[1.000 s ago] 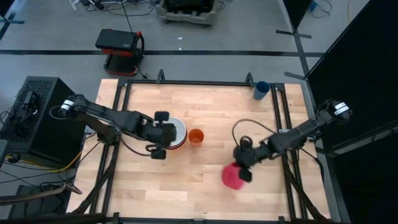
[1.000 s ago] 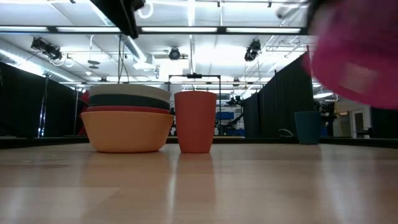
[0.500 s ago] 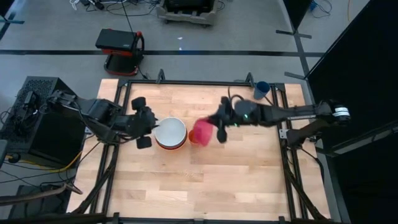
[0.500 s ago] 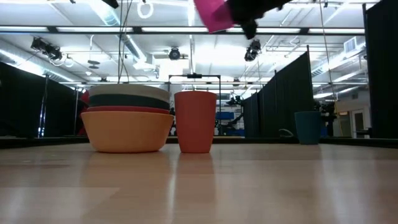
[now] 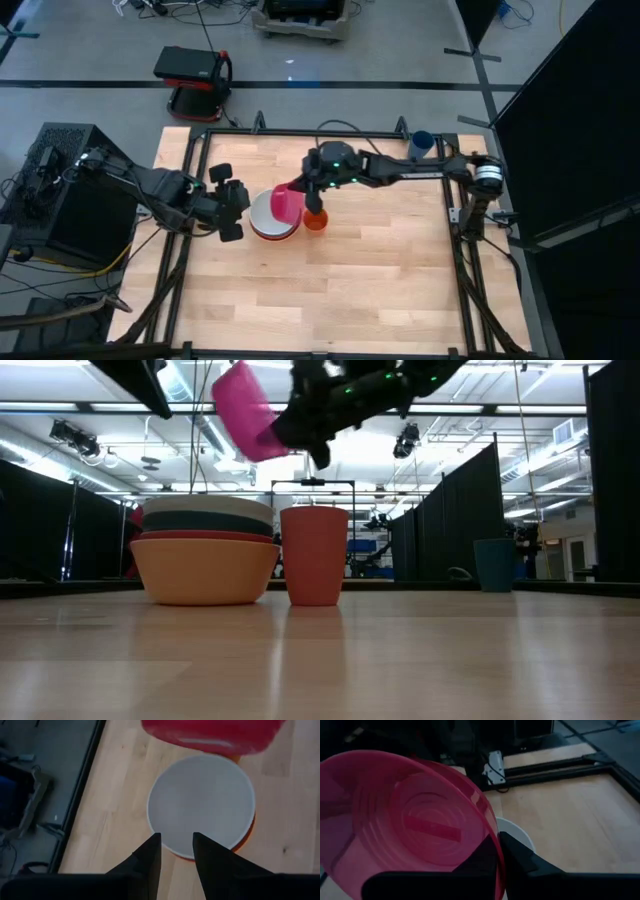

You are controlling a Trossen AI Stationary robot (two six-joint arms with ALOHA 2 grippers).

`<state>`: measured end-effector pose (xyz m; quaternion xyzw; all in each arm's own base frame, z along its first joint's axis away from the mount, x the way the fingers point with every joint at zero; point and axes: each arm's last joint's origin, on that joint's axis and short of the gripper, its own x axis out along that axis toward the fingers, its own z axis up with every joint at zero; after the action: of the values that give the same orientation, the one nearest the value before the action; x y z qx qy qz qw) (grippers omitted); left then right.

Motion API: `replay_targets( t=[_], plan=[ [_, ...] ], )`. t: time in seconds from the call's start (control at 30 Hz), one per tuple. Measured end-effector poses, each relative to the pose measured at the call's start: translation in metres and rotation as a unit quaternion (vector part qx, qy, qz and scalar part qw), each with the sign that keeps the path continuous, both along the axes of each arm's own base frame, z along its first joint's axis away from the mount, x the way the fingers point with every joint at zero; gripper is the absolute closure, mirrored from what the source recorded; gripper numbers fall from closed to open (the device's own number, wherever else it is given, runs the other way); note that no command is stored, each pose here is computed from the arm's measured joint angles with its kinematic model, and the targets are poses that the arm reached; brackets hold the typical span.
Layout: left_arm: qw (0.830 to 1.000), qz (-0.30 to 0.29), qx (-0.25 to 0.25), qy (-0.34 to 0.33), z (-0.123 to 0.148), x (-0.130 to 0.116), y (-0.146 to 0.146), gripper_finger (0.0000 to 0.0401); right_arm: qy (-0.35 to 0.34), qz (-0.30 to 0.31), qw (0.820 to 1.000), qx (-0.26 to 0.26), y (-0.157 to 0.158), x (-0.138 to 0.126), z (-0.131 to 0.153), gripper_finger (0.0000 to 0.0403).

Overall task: Nest bowls inside each other
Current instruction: Stack the pink bowl on top of the stacked bowls

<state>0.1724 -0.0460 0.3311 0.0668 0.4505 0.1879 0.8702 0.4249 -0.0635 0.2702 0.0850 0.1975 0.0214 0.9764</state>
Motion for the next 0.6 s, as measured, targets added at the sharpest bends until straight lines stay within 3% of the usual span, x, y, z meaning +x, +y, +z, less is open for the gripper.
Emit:
replay_targets(
  t=[0.2,0.6],
  plan=[
    [1.0,0.017,-0.016,-0.014,-0.011,-0.01,0.004,0.0299,0.029,0.002,1.0,0.006,-0.008,0.019,-0.014,0.0403],
    [0.999,0.019,-0.02,-0.019,-0.018,-0.011,0.004,0.0302,0.069,-0.006,0.998,0.009,-0.016,0.021,-0.033,0.04]
  ],
)
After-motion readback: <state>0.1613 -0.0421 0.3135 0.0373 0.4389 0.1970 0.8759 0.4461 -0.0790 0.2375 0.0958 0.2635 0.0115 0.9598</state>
